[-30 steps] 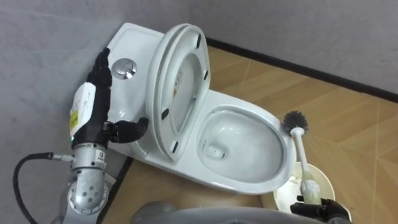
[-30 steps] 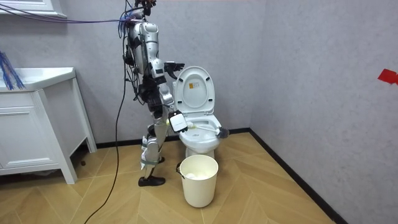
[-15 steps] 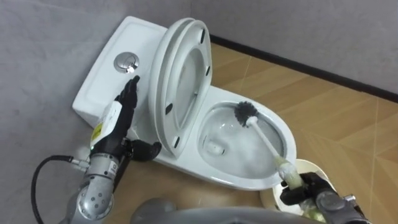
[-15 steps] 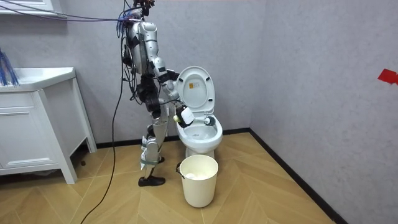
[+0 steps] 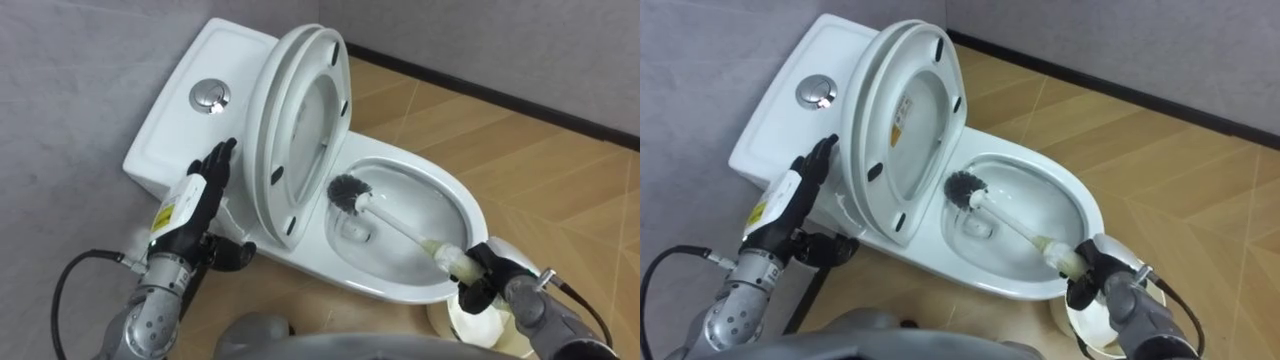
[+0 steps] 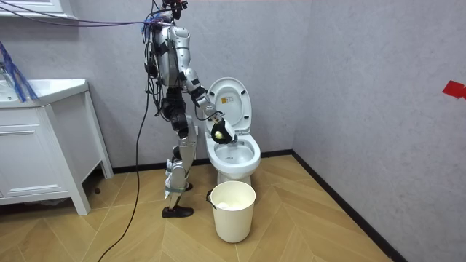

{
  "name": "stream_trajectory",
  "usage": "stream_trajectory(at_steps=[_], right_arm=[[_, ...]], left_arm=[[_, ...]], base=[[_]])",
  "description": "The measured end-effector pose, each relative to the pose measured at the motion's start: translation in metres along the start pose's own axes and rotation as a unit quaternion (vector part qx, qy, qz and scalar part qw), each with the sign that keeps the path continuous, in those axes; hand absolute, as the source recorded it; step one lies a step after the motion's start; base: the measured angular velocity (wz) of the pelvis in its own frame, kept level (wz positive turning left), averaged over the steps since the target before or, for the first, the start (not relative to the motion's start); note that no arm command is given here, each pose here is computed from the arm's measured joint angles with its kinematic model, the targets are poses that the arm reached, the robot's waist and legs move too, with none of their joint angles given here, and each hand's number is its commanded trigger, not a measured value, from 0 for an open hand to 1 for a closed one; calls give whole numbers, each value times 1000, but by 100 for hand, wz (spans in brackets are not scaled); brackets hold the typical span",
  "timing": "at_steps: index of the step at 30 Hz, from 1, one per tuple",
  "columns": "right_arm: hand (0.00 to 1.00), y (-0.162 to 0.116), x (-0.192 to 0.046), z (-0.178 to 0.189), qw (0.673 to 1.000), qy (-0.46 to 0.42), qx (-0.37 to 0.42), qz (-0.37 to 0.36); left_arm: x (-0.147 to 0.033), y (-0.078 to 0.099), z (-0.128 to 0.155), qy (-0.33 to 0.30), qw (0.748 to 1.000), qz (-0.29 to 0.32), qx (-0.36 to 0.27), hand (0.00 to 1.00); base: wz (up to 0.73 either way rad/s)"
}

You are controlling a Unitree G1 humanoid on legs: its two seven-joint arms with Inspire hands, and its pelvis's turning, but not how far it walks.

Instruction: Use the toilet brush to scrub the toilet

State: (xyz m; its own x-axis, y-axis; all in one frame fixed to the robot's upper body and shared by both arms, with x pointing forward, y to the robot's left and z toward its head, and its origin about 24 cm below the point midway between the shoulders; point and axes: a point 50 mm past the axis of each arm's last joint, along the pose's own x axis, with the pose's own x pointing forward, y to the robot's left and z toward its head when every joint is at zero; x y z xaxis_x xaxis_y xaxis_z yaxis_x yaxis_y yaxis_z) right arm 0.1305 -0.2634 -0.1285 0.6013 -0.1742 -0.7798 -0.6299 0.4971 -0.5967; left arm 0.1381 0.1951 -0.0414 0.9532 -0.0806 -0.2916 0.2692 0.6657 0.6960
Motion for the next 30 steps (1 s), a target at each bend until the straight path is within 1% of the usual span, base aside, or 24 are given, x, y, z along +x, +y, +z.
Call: stream_trajectory(at_steps=[6,9,16,19,22,24,25,27,30], right_arm=[[100,10,-6,-11,1000,16,-2,6],[100,14,-8,-16,1000,27,-5,11],[100,20,-11,-22,999,37,-1,18],[100,19,-10,-25,999,47,10,20],[100,22,-10,-33,997,70,19,21],[100,24,-11,-38,996,88,18,26],[100,23,-10,-39,995,91,18,26],[100,21,-9,-39,995,95,19,22],[100,13,-4,-36,995,96,21,10]], left_arm=[[1,0,-1,-3,1000,-2,4,0],[1,-2,-3,1,1000,-9,22,0],[6,3,-5,2,998,-1,69,0],[12,9,-8,8,997,22,77,0],[20,19,-16,20,994,55,90,0],[28,28,-20,25,989,88,113,0],[29,30,-21,27,988,94,120,0],[33,35,-25,33,983,112,138,0],[39,41,-28,36,978,145,144,0]], base=[[0],[0],[8],[11],[18],[6],[0],[0],[3]])
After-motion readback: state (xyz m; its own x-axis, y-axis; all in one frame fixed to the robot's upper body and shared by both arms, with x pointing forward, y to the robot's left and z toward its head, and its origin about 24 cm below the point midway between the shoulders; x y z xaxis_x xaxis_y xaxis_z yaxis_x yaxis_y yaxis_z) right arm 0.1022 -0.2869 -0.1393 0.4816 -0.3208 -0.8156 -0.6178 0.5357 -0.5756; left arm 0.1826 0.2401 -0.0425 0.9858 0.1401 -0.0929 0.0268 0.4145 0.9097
